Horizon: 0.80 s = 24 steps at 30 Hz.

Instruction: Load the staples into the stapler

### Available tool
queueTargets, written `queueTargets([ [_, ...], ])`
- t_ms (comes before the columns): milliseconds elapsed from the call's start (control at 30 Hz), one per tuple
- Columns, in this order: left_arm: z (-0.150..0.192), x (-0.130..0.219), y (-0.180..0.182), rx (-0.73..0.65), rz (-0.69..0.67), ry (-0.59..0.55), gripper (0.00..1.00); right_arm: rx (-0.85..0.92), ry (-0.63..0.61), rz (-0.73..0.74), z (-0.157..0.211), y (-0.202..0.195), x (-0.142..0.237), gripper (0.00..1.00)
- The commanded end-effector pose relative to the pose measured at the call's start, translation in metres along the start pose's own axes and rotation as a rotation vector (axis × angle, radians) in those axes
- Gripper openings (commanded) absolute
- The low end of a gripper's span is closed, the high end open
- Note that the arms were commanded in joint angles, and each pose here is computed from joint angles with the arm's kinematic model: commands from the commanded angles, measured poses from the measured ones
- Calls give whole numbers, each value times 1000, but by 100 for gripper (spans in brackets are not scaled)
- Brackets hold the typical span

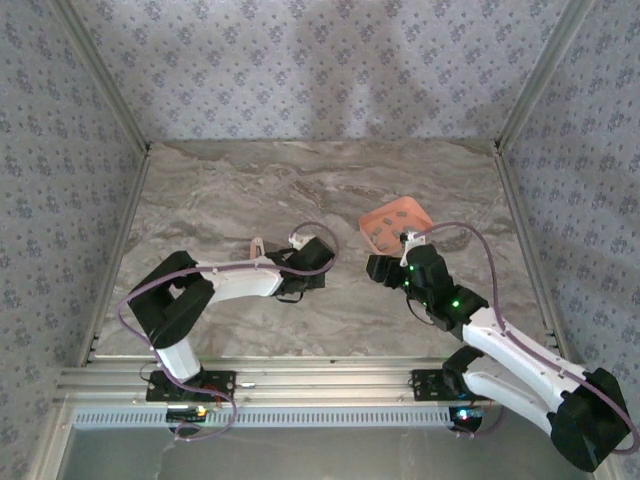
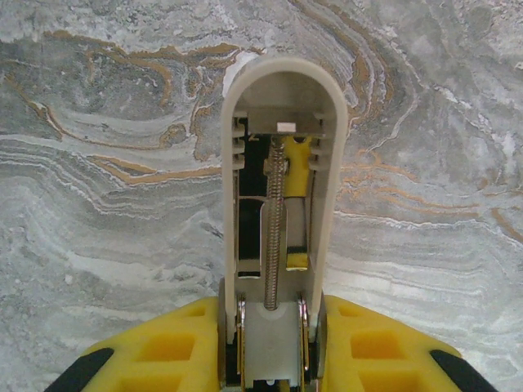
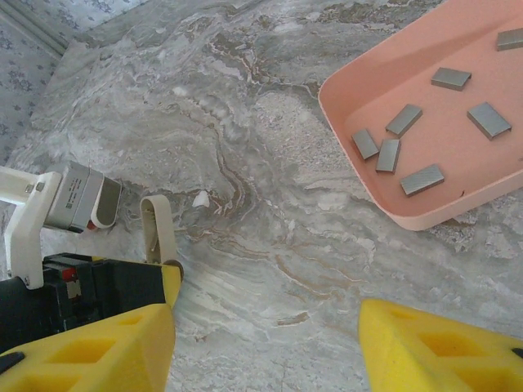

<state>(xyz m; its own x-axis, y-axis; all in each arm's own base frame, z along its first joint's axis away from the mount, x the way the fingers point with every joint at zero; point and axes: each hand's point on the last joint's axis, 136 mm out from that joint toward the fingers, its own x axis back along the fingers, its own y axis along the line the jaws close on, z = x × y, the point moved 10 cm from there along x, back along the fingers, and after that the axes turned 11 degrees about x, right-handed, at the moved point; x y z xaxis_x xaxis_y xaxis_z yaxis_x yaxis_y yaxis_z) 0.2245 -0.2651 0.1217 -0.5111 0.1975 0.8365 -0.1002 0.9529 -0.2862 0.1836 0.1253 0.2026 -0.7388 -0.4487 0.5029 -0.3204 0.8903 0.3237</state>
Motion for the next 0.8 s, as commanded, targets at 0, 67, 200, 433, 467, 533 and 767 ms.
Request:
queueTargets([
  [0, -1, -4, 1, 22, 0, 13, 25, -12, -8, -6, 0, -1, 3, 62],
  [67, -1, -4, 1, 25, -1, 17, 29, -13, -8, -5, 0, -1, 3, 62],
  [200, -1, -5, 0, 20, 2, 25, 37, -13, -11, -9, -1, -1, 4, 62],
  [433, -2, -4, -2, 13, 9, 28, 43, -15, -19, -19, -3, 0, 6, 62],
  [467, -2, -3, -2, 13, 9, 27, 43, -14, -17, -19, -3, 0, 6, 62],
  [533, -3, 0, -3, 16, 17, 26, 43, -14, -22, -22, -4, 1, 6, 62],
  [767, -14, 24, -5, 36, 77, -3, 49, -14, -14, -55, -5, 4, 5, 62],
])
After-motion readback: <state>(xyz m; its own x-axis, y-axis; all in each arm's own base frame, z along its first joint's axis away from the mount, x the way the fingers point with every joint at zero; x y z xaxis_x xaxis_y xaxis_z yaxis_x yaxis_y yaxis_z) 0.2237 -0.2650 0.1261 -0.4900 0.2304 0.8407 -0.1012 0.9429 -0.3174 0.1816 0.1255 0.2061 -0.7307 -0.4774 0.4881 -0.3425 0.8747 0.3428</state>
